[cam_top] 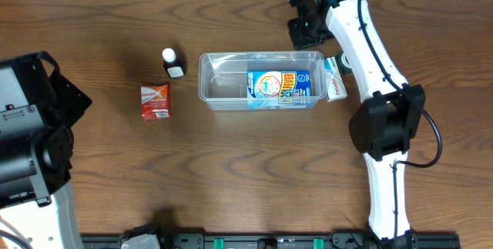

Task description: Pack container

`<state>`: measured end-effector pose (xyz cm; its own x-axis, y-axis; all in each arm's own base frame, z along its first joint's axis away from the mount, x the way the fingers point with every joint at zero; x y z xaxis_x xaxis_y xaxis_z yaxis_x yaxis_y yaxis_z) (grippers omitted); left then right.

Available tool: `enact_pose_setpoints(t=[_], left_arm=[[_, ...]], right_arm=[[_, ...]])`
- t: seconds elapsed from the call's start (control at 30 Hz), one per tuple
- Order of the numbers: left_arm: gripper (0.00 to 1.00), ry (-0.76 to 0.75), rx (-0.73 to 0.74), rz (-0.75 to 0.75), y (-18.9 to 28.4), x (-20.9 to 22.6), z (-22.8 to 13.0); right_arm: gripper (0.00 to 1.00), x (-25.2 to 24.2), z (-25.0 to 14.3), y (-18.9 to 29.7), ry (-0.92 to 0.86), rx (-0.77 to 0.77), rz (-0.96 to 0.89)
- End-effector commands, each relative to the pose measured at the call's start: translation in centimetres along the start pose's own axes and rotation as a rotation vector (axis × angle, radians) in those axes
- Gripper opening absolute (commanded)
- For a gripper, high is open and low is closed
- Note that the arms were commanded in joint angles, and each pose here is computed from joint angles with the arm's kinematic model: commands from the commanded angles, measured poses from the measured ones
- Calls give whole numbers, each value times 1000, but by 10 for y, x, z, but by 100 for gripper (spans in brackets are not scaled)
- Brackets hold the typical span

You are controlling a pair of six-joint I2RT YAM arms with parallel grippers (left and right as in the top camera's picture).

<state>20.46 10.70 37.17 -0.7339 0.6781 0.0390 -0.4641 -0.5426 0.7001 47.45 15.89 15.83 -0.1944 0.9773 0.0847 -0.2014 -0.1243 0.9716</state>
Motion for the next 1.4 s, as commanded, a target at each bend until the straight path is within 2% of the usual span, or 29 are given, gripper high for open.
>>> enact_pose_setpoints(t=[0.0, 0.33, 0.6, 0.9, 1.2, 1.37], left_arm=[[98, 4, -16, 12, 3, 3, 4], [98, 4, -16, 12, 3, 3, 4], [98, 4, -16, 12, 3, 3, 4], [98, 4, -16, 12, 3, 3, 4], [98, 4, -16, 12, 3, 3, 4], [98, 4, -16, 12, 3, 3, 4]], right_arm=[[1, 10, -4, -1, 2, 15, 24], [1, 16, -7, -1, 8, 29, 49], [1, 13, 16, -1, 7, -85, 19], [1, 13, 5, -23, -32, -36, 11], [1, 13, -8, -24, -43, 28, 12], [1, 11, 3, -23, -26, -25, 19]])
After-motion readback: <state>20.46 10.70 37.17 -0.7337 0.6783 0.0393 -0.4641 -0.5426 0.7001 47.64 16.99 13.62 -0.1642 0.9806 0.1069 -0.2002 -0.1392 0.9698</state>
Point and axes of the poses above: each gripper's point midway between its finger pads, its own y axis back along the fingers, its own x axis along the line the jaws close on, z = x × y, the point moved 4 cm from there along y, back along the fingers, and after that the axes turned 5 degrees about -y, right-handed, at the moved point
